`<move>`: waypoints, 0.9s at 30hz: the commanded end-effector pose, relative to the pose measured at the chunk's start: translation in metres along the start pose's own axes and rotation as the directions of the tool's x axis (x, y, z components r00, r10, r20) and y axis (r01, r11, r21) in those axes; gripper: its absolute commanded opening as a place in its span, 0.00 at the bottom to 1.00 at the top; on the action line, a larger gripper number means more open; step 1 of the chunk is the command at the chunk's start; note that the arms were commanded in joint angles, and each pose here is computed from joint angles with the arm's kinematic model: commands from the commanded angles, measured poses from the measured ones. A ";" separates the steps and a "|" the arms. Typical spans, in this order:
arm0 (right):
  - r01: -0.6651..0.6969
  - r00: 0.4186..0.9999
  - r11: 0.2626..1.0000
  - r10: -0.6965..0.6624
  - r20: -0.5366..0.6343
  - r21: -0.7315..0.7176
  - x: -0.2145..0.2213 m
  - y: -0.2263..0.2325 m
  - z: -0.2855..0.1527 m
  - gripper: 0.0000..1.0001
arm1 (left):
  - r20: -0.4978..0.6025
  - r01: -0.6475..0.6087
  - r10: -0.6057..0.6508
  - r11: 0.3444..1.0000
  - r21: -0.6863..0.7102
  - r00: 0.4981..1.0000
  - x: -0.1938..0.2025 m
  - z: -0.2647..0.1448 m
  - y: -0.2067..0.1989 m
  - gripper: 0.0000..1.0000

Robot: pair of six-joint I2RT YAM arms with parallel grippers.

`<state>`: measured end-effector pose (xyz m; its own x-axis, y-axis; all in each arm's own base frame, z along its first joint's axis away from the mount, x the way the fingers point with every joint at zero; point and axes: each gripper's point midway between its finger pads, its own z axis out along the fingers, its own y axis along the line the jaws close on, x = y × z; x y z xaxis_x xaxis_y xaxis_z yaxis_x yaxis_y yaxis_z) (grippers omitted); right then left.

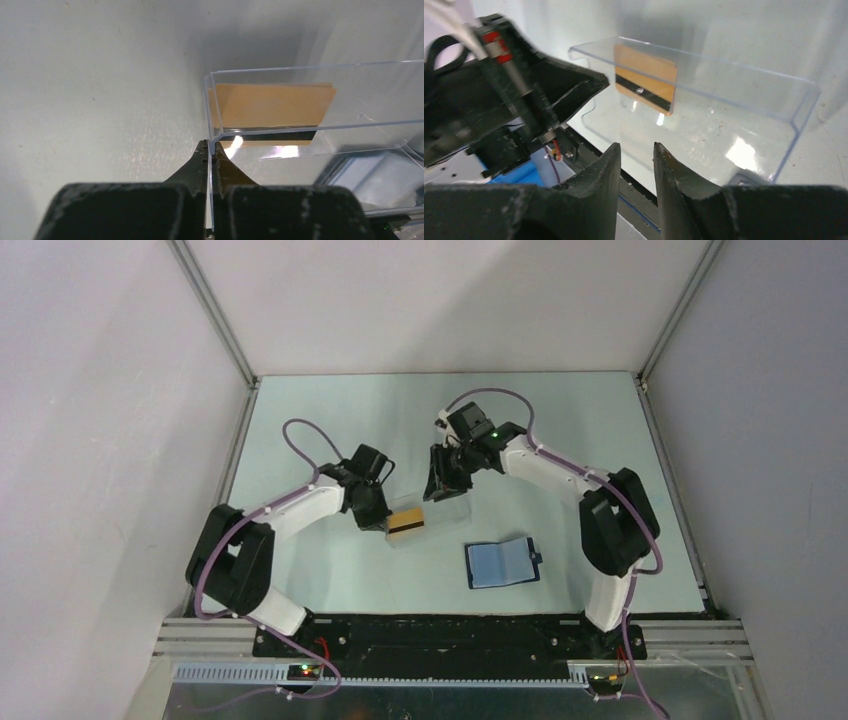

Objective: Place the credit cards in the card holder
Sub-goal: Move the storage box to the center of the board, then pick up the credit card from the storage box.

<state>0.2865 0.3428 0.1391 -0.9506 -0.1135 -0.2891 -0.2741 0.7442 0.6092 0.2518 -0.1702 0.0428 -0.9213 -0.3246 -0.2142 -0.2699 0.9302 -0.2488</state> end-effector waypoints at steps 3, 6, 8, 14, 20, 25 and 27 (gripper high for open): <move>0.041 0.996 0.994 -0.033 -0.084 0.105 0.023 -0.013 0.037 0.36 | 0.030 0.045 -0.046 0.998 0.042 0.998 0.013 -0.010 -0.013 0.00; 0.068 0.994 0.979 -0.050 -0.098 0.192 0.027 -0.025 0.051 0.36 | 0.022 0.043 -0.044 0.998 0.044 0.999 0.020 -0.010 -0.015 0.00; 0.091 0.992 0.966 -0.067 -0.103 0.241 0.032 -0.030 0.056 0.37 | 0.037 0.042 -0.044 0.999 0.031 0.998 0.018 -0.010 -0.013 0.00; 0.087 0.991 0.963 -0.057 -0.124 0.255 0.046 -0.036 0.072 0.41 | 0.045 0.045 -0.046 0.999 0.026 0.998 0.018 -0.009 -0.012 0.00; 0.066 0.991 0.969 -0.037 -0.127 0.238 0.052 -0.037 0.083 0.36 | 0.037 0.035 -0.036 0.999 0.019 0.999 0.019 -0.007 -0.011 0.00; 0.068 0.992 0.959 -0.035 -0.124 0.274 0.053 -0.044 0.091 0.37 | 0.040 0.029 -0.030 0.999 0.027 0.999 0.020 -0.008 -0.015 0.00; 0.072 0.992 0.961 -0.042 -0.116 0.268 0.053 -0.044 0.094 0.37 | 0.043 0.027 -0.029 0.999 0.032 0.999 0.019 -0.010 -0.017 0.00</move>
<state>0.2562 0.3587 0.0323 -0.9549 -0.2302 -0.1877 -0.2862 0.8822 0.3739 0.2259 -0.1796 0.0352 -0.9174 -0.3414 -0.2046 -0.2956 0.9287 -0.2241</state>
